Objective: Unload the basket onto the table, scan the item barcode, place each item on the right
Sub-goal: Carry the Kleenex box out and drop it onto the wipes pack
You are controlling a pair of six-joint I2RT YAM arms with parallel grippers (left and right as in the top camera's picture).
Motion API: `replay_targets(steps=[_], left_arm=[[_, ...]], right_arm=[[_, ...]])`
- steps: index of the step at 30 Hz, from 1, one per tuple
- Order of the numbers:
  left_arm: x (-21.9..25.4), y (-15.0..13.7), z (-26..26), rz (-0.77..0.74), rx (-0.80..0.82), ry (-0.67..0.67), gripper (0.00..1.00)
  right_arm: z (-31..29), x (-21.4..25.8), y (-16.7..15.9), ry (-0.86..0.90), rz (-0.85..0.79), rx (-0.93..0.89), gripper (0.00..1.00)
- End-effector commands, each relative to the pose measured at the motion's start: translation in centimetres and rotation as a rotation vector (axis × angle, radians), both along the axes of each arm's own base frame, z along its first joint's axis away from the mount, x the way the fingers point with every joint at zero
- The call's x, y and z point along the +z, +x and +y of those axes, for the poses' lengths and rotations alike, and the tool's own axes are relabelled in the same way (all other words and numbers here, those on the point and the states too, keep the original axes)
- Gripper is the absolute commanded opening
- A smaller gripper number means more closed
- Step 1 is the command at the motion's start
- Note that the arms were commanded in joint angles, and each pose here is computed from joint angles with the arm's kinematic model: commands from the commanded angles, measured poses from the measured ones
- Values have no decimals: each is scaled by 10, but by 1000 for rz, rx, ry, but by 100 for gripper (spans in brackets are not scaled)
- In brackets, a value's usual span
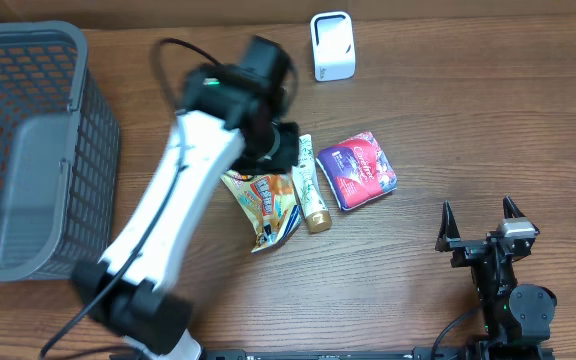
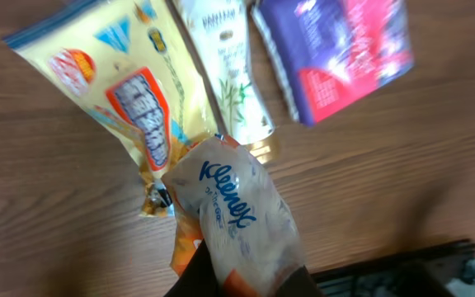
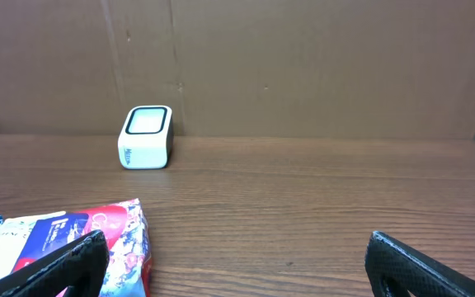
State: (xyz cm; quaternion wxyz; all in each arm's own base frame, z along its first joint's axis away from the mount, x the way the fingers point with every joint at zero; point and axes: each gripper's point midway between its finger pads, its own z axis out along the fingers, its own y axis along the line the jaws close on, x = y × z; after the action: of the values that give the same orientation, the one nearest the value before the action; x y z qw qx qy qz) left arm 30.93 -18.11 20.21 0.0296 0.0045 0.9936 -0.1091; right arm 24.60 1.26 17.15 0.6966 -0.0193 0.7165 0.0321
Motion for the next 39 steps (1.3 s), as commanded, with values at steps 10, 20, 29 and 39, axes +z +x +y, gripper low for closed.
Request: replay_targets(steps=[10, 20, 29, 39], left_arm=[[-68, 10, 1, 140, 30, 158, 83], [-41, 14, 1, 111, 33, 149, 82], [60, 4, -5, -78, -1, 25, 85], [160, -72, 27, -378, -24, -104, 93]], right_arm=[[-2, -1, 0, -4, -6, -9, 100], [-2, -1, 0, -4, -6, -9, 100], [-2, -1, 0, -4, -5, -9, 100], [-2, -1, 0, -4, -5, -9, 100]])
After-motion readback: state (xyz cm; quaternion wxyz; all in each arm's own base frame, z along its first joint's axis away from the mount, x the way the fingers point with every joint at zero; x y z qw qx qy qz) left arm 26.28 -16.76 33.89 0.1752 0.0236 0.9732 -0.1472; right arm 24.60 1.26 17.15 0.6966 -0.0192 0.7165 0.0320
